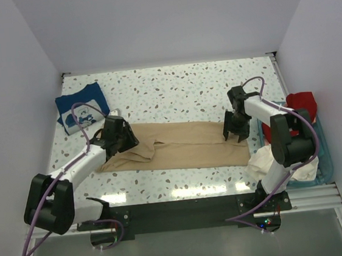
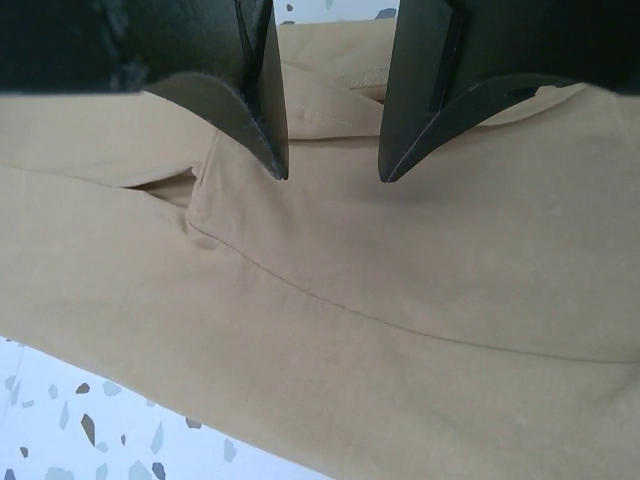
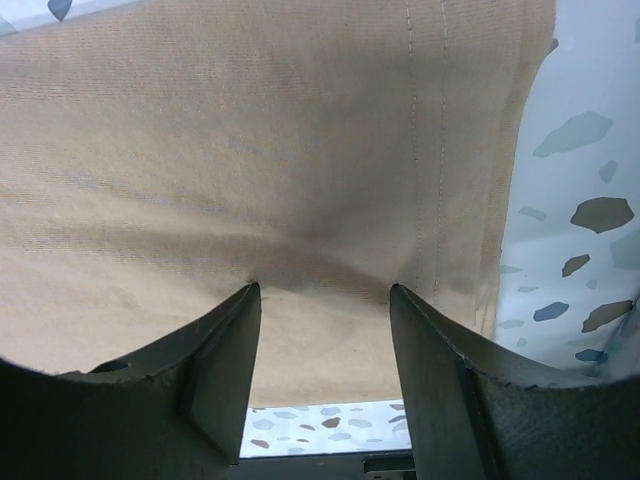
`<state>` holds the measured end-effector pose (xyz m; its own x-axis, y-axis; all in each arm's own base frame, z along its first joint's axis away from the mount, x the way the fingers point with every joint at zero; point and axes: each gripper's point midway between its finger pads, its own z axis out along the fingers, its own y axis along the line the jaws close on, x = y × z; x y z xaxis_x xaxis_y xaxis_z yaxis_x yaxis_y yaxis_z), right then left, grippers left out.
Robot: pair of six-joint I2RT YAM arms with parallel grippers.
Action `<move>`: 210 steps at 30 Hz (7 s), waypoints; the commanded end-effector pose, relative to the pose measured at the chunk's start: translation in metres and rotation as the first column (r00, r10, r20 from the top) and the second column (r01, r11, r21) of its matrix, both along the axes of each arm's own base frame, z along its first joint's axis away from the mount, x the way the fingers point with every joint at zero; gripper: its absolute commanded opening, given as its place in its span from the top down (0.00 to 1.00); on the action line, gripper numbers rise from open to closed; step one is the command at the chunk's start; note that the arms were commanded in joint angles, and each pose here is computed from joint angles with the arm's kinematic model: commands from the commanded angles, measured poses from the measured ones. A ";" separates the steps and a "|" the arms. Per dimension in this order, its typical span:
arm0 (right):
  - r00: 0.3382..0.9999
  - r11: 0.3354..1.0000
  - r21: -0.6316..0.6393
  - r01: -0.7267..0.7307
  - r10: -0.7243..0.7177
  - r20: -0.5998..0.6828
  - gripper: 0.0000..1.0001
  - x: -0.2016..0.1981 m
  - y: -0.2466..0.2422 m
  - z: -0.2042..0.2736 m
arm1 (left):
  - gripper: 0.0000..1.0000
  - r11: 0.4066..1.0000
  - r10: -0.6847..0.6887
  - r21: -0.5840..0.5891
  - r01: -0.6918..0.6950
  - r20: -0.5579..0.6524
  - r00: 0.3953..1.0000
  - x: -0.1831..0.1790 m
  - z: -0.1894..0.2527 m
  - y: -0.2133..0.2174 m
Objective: Fold and stack the t-shirts
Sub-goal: Fold the tshirt
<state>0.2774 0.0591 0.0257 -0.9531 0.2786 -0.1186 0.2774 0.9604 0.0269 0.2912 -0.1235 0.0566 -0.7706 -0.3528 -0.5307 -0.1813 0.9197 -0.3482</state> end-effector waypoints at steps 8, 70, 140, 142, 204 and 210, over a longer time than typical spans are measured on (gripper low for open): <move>1.000 1.000 0.013 -0.010 0.009 0.023 0.42 0.001 0.002 0.006 | 0.53 0.999 0.005 0.045 -0.005 -0.007 1.000 -0.020 -0.022 0.016; 1.000 1.000 0.008 -0.011 0.011 0.001 0.42 0.003 0.003 -0.002 | 0.53 0.995 0.041 -0.085 -0.048 -0.076 0.996 -0.070 -0.021 0.005; 1.000 1.000 -0.011 -0.013 0.013 -0.007 0.42 0.005 0.000 0.002 | 0.47 0.994 0.108 -0.012 -0.107 0.137 0.985 -0.007 0.041 0.055; 1.000 1.000 -0.006 -0.007 0.007 0.001 0.42 0.007 0.001 0.004 | 0.47 0.987 0.138 0.065 -0.150 0.162 0.977 0.016 0.047 0.083; 0.993 0.984 -0.178 0.026 -0.046 -0.105 0.42 -0.017 -0.032 -0.016 | 1.00 0.940 0.302 0.145 -0.308 0.064 0.951 0.118 -0.037 0.182; 0.995 0.984 -0.177 0.018 -0.035 -0.095 0.42 -0.013 -0.032 -0.010 | 0.97 0.944 0.295 0.128 -0.305 0.090 0.951 0.125 -0.024 0.180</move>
